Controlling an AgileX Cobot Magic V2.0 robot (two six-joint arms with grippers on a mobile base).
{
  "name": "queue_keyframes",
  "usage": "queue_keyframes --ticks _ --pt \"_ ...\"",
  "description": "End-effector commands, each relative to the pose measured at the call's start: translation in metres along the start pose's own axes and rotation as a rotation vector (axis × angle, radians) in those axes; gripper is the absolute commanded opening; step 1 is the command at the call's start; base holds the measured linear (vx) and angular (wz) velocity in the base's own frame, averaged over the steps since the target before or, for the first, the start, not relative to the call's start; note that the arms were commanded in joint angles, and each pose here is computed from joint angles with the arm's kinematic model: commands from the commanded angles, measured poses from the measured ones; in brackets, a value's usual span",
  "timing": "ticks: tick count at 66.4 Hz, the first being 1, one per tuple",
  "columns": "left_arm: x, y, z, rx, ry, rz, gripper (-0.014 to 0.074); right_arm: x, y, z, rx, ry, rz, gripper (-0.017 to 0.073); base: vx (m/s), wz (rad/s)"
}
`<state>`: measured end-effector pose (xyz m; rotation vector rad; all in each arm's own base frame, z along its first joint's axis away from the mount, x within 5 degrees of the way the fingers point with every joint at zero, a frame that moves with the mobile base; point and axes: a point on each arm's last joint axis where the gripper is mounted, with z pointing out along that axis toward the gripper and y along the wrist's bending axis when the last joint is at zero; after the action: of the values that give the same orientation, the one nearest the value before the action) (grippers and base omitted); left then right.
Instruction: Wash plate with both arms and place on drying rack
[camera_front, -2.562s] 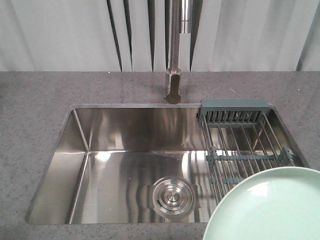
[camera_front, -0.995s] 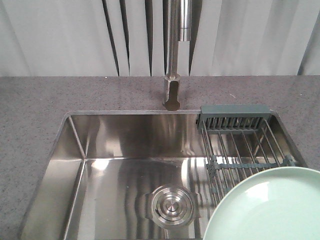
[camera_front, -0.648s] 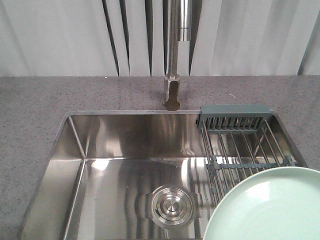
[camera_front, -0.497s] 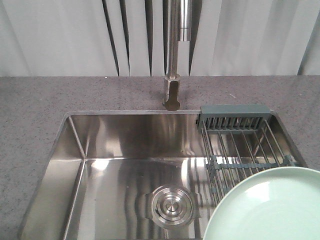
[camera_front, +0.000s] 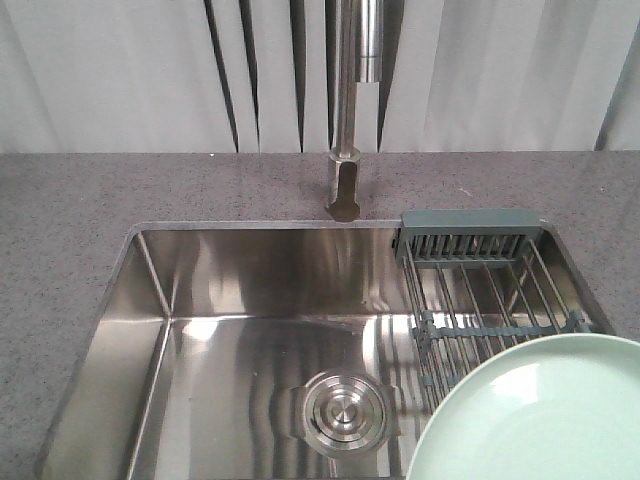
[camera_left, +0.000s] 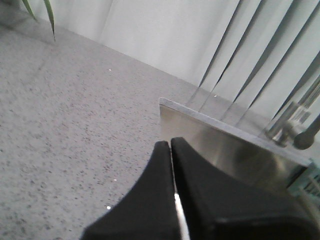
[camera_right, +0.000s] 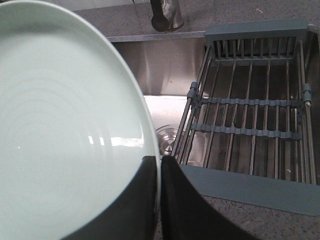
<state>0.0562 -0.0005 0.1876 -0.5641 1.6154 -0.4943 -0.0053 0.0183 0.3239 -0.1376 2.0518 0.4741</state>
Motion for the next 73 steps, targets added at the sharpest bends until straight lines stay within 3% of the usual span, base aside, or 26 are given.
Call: queue_keyframes --ticks 1,10,20,30,34,43,51,54,60,66,73 --pt "-0.015 -0.011 -0.004 0.082 -0.093 -0.085 -0.0006 -0.012 0.003 -0.002 -0.012 -0.080 0.005 -0.0001 0.00 0.00" --pt "-0.017 -0.013 -0.005 0.098 -0.117 -0.091 -0.0006 -0.012 0.003 -0.002 -0.012 -0.080 0.005 -0.0001 0.00 0.00" --pt "-0.023 -0.016 -0.006 0.158 -0.174 -0.272 -0.0006 -0.012 0.003 -0.002 -0.012 -0.080 0.005 -0.0001 0.00 0.00" --pt "-0.031 -0.018 -0.008 0.204 -0.245 -0.381 -0.0006 -0.012 0.003 -0.002 -0.012 -0.080 0.005 -0.0001 0.00 0.00" --pt "-0.036 -0.019 -0.010 0.233 -0.283 -0.477 -0.0006 -0.012 0.003 -0.002 -0.012 -0.080 0.005 -0.0001 0.00 0.00" --pt "-0.042 -0.019 -0.012 0.284 -0.311 -0.771 -0.0006 -0.012 0.003 -0.002 -0.012 -0.080 0.005 -0.0001 0.00 0.00" --pt "-0.063 -0.036 -0.023 0.377 -0.324 -0.874 -0.0006 -0.012 0.003 -0.002 -0.012 -0.080 0.005 -0.0001 0.00 0.00" --pt "-0.078 -0.049 -0.033 0.434 -0.357 -0.835 -0.0006 -0.012 0.003 -0.002 -0.012 -0.080 0.005 -0.0001 0.00 0.00" --pt "-0.104 -0.073 -0.050 0.499 -0.421 -0.659 -0.0006 -0.012 0.003 -0.002 -0.012 -0.080 0.005 -0.0001 0.00 0.00" --pt "-0.127 -0.094 -0.056 0.502 -0.431 -0.529 -0.0006 -0.012 0.003 -0.002 -0.012 -0.080 0.005 -0.0001 0.00 -0.01" --pt "-0.147 -0.114 -0.049 0.454 -0.396 -0.403 -0.0006 -0.012 0.003 -0.002 -0.012 -0.080 0.005 -0.0001 0.00 0.00"
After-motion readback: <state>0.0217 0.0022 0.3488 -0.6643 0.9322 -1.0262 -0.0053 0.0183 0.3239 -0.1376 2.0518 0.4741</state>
